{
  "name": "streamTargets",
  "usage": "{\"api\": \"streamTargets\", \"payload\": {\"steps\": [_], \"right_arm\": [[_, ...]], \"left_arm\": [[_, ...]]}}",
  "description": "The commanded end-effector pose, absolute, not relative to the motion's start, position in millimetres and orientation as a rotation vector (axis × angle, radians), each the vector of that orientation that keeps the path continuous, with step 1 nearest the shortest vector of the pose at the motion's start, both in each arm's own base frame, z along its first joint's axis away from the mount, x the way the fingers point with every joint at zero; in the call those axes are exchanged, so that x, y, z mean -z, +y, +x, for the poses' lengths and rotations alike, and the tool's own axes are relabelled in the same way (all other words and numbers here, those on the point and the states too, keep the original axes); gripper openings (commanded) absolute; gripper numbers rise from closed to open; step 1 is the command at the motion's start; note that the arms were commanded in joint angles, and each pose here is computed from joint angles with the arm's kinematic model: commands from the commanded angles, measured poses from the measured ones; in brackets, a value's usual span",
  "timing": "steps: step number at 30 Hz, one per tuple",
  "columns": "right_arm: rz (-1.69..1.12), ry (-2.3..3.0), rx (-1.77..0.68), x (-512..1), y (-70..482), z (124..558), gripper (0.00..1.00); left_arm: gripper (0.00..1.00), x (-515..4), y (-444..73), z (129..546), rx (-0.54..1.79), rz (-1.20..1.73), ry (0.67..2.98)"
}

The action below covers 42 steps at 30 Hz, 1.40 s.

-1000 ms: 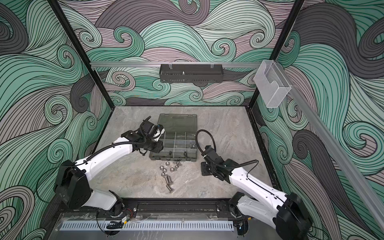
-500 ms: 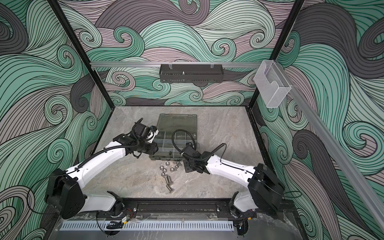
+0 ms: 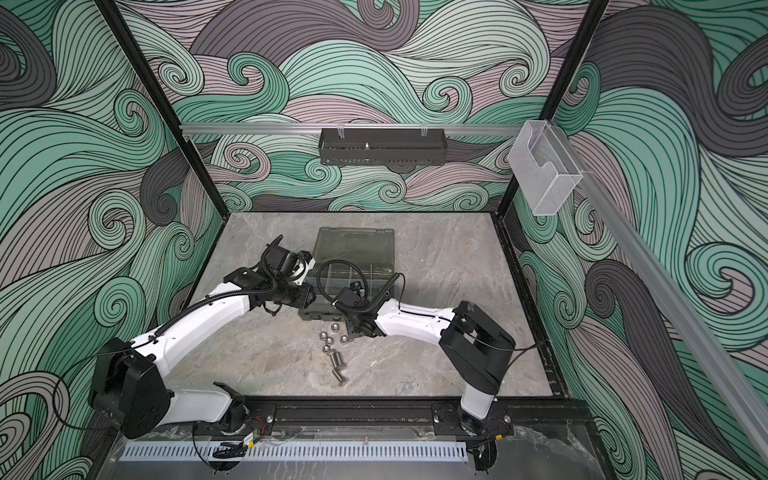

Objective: Sort the screws and nuts into containers

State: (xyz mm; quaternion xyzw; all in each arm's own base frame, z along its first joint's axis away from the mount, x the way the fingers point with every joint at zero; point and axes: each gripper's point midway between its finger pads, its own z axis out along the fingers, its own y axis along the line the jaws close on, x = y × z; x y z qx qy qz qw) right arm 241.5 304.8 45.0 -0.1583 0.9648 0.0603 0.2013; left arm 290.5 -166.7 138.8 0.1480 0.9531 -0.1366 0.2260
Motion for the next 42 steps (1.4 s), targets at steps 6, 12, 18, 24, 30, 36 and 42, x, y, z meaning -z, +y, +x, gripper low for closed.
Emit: {"api": "streamTargets", "payload": {"steps": [6, 12, 18, 24, 30, 36, 42], "right_arm": [[-0.436, 2.692, -0.158, -38.1, 319.3, 245.5, 0.47], [-0.431, 2.702, -0.099, -30.8, 312.9, 246.2, 0.47], [-0.432, 2.722, -0.066, -24.7, 305.5, 242.5, 0.47], [-0.432, 2.729, -0.046, -23.7, 291.0, 234.0, 0.48], [-0.413, 2.734, -0.037, -24.6, 275.9, 225.5, 0.48], [-0.379, 2.730, -0.024, -27.4, 257.3, 216.9, 0.48], [-0.341, 2.719, 0.001, -33.1, 239.5, 211.6, 0.50]], "left_arm": [[0.34, -148.8, -167.9, 290.6, 0.412, 0.408, 2.591], [0.34, -147.9, -170.0, 289.8, 0.431, 0.408, 2.593], [0.34, -146.0, -169.6, 289.9, 0.431, 0.404, 2.598], [0.34, -144.8, -170.9, 289.8, 0.438, 0.404, 2.602], [0.33, -143.4, -171.5, 289.6, 0.443, 0.403, 2.608], [0.34, -143.6, -171.4, 290.1, 0.443, 0.400, 2.605], [0.34, -142.8, -172.2, 290.0, 0.448, 0.400, 2.608]]}}
